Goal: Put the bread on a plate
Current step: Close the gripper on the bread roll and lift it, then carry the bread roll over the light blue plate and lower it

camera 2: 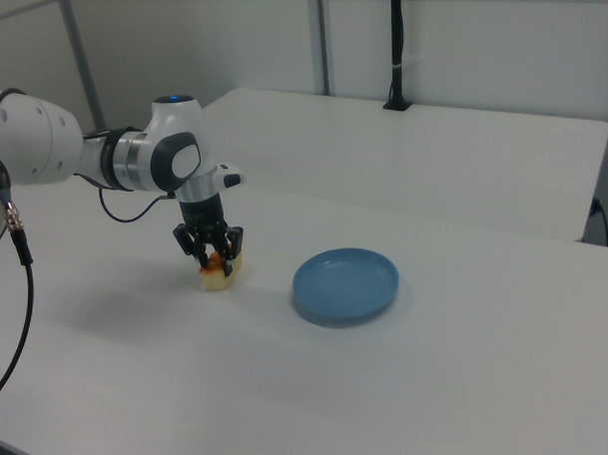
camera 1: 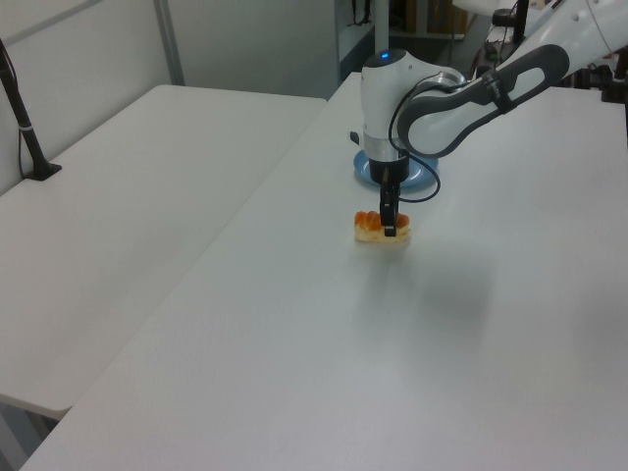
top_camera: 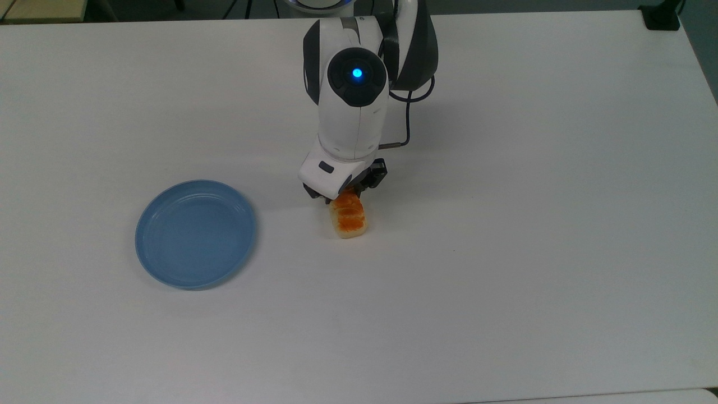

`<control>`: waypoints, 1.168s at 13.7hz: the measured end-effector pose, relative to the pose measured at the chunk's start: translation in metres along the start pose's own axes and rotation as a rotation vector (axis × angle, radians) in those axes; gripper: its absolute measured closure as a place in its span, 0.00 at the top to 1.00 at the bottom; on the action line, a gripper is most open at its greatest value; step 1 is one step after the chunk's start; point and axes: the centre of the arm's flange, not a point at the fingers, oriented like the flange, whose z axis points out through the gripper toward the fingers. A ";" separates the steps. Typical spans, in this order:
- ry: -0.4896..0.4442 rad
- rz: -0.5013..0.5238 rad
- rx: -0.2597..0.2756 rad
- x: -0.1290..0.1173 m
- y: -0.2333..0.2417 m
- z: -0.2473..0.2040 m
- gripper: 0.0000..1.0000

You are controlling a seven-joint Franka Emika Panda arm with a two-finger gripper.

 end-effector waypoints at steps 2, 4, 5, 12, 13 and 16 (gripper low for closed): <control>0.004 0.018 0.000 0.001 0.000 -0.002 0.35; 0.006 0.030 -0.001 0.001 0.001 -0.003 0.20; 0.008 0.035 -0.001 0.002 0.002 -0.004 0.18; 0.066 0.175 -0.011 -0.008 0.095 -0.036 0.17; 0.077 0.196 -0.014 -0.010 0.109 -0.037 0.17; 0.139 0.260 -0.032 -0.018 0.158 -0.040 0.17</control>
